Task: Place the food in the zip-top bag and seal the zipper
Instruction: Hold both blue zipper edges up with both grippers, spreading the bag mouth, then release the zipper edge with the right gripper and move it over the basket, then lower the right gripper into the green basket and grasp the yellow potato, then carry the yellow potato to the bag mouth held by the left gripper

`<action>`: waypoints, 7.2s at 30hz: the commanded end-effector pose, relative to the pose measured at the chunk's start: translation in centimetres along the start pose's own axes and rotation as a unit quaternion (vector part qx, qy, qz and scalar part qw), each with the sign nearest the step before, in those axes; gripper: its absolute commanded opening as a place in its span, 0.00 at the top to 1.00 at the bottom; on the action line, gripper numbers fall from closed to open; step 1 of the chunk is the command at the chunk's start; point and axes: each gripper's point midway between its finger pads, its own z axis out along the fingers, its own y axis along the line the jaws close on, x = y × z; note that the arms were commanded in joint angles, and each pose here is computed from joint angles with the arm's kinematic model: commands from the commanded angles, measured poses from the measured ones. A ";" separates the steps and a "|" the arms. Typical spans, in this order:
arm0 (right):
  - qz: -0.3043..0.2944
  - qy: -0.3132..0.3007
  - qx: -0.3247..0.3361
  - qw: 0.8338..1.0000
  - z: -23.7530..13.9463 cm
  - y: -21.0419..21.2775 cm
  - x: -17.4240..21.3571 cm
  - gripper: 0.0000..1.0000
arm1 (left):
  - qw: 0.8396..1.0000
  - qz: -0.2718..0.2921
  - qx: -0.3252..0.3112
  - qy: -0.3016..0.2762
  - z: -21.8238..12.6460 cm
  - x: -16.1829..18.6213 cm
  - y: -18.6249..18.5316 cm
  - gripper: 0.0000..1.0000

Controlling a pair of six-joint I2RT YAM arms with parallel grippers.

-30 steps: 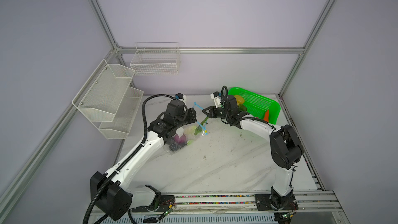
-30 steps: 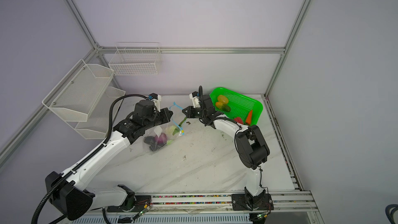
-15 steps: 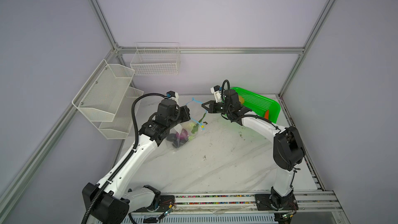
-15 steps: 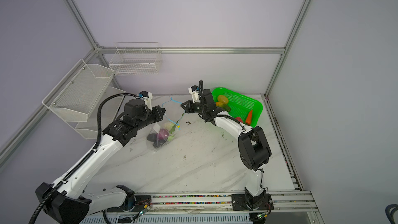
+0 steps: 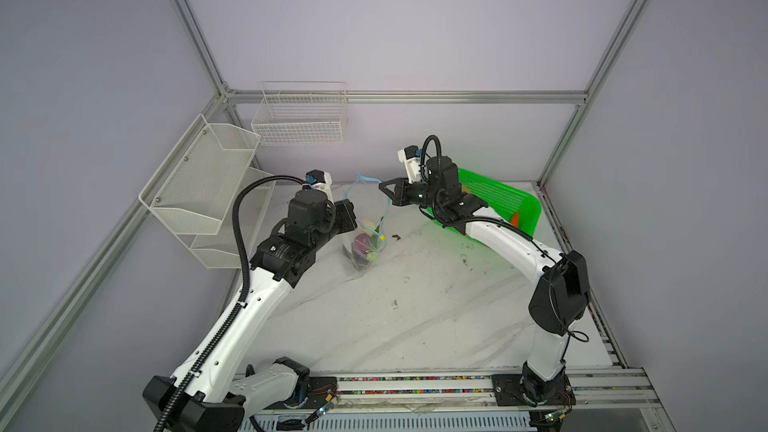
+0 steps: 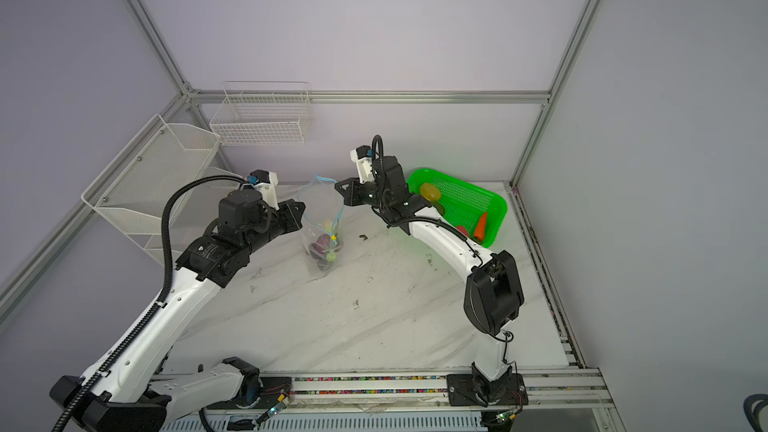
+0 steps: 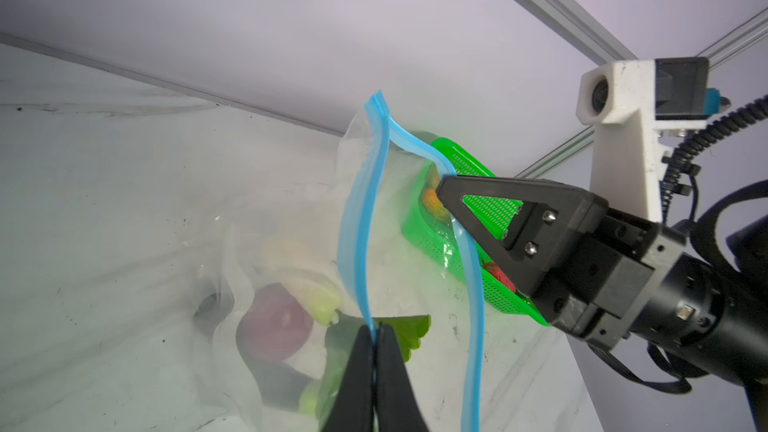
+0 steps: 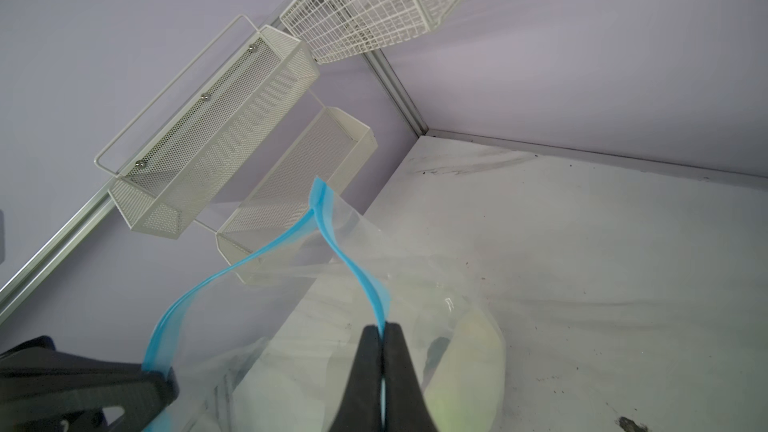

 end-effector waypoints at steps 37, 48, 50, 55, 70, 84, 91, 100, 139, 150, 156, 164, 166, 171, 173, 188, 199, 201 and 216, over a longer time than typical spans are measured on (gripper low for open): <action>0.033 0.063 0.025 0.997 2.7 -3.6 8.2 1.00 | 0.997 -0.035 0.028 0.059 3.6 2.8 1.3 1.00; 0.036 0.062 0.029 0.997 2.9 -4.1 8.1 0.96 | 0.991 -0.025 0.060 0.113 4.9 6.6 -0.5 1.00; 0.036 0.062 0.028 0.997 2.9 -4.1 7.8 0.93 | 0.991 -0.024 0.060 0.120 5.1 7.0 -0.4 1.00; 0.021 0.055 0.032 0.998 1.3 -4.4 6.5 0.62 | 0.989 -0.014 0.057 0.132 5.7 7.9 -0.1 1.00; -0.070 0.038 0.295 0.952 -9.7 -18.2 0.5 0.28 | 0.977 0.005 0.103 0.184 6.3 10.5 -2.1 1.00; -0.040 0.044 0.415 0.908 -13.5 -35.0 -1.2 0.28 | 0.973 0.029 0.110 0.200 7.3 11.6 -4.1 1.00; -0.048 0.078 0.417 0.905 -11.9 -38.9 0.0 0.28 | 0.973 0.037 0.090 0.210 8.6 11.9 -4.0 1.00; -0.076 0.123 0.425 0.893 -10.4 -42.2 1.0 0.27 | 0.968 0.050 0.082 0.230 10.0 12.3 -4.3 1.00; -0.042 0.154 0.400 0.903 -6.2 -47.6 6.0 0.18 | 0.966 0.057 0.069 0.242 10.9 12.4 -4.2 1.00; -0.062 0.101 0.416 0.902 -7.5 -45.3 1.3 0.37 | 0.966 0.053 0.064 0.244 11.0 12.6 -4.0 1.00; -0.061 0.078 0.401 0.911 -8.1 -42.6 -1.4 0.41 | 0.967 0.054 0.063 0.241 10.8 12.4 -3.9 1.00; -0.030 0.073 0.354 0.932 -9.4 -37.5 -2.0 0.46 | 0.972 0.054 0.063 0.221 10.2 11.3 -4.2 1.00; -0.018 0.069 0.333 0.940 -9.5 -35.6 -1.5 0.48 | 0.972 0.051 0.066 0.221 10.3 11.4 -4.2 1.00; -0.006 0.062 0.299 0.952 -10.2 -30.6 0.7 0.48 | 0.972 0.046 0.069 0.221 10.3 11.5 -4.3 1.00; 0.000 0.064 0.276 0.959 -10.1 -28.5 1.9 0.48 | 0.972 0.046 0.068 0.218 10.2 11.4 -4.2 1.00; 0.008 0.128 0.109 0.986 -5.9 -15.1 11.9 0.50 | 0.974 0.036 0.072 0.214 10.4 11.6 -4.4 1.00; 0.036 0.132 0.040 0.990 -3.0 -10.5 13.9 0.51 | 0.975 0.034 0.073 0.208 10.1 11.3 -4.5 1.00; 0.035 0.137 0.037 0.989 -2.3 -10.3 14.4 0.51 | 0.975 0.034 0.075 0.207 10.0 11.3 -4.6 1.00; 0.025 0.178 0.063 0.982 -0.2 -11.2 17.0 0.50 | 0.975 0.034 0.085 0.201 9.4 11.0 -5.1 1.00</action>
